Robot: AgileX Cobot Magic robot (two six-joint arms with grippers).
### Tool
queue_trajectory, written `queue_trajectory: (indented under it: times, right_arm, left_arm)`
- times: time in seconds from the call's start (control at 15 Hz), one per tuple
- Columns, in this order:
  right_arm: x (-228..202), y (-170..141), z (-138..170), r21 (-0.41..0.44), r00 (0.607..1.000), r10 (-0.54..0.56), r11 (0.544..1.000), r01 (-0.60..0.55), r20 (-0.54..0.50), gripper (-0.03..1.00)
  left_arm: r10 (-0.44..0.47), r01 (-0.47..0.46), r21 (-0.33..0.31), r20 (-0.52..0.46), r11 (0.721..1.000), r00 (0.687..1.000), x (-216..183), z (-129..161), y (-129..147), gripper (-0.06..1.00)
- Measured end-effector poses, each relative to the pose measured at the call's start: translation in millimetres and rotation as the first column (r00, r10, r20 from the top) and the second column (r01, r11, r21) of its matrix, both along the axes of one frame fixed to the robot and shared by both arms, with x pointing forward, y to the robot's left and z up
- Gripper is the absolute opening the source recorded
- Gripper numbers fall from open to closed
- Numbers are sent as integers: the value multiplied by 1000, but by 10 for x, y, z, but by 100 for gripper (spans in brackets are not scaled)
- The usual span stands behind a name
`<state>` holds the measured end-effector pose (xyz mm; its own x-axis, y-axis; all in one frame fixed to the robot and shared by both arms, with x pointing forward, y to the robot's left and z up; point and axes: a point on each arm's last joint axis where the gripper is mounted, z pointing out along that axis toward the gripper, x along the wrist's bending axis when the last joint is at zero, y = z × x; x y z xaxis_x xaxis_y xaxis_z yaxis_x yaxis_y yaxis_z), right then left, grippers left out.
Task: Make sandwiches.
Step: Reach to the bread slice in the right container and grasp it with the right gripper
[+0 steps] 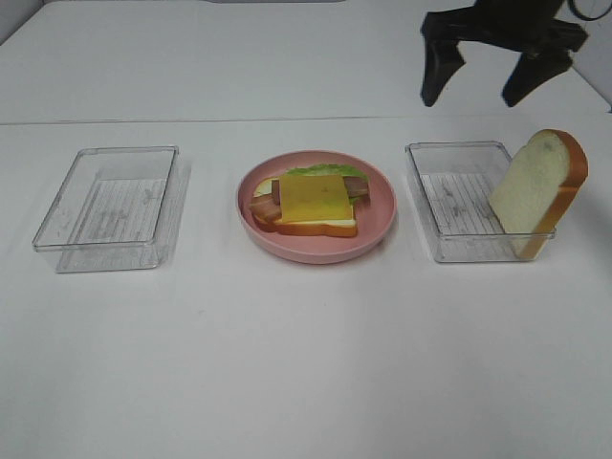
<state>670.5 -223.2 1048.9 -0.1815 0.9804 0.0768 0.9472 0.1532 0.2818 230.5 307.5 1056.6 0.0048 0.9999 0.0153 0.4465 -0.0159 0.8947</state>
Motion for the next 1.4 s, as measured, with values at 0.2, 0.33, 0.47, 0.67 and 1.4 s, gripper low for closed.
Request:
queue_trajectory:
  times: [0.2, 0.33, 0.47, 0.67, 1.4]
  right_arm:
    - [47, -342, -1, -9, 997, -77, 997, 77, 1, 96]
    - [65, -604, -1, -9, 991, -137, 991, 137, 1, 96]
    - [28, -770, -94, -24, 985, -172, 985, 171, -31, 96]
    - [-54, -808, -279, -56, 979, -175, 984, 170, -104, 96]
    - [81, -806, -908, -72, 954, -174, 984, 162, -243, 96]
  left_arm:
    - [0, 0, 0, 0, 1000, 1000, 0, 0, 0, 97]
    - [0, 0, 0, 0, 1000, 1000, 0, 0, 0, 97]
    - [0, 0, 0, 0, 1000, 1000, 0, 0, 0, 97]
    - [0, 0, 0, 0, 1000, 1000, 0, 0, 0, 97]
    - [0, 0, 0, 0, 1000, 1000, 0, 0, 0, 97]
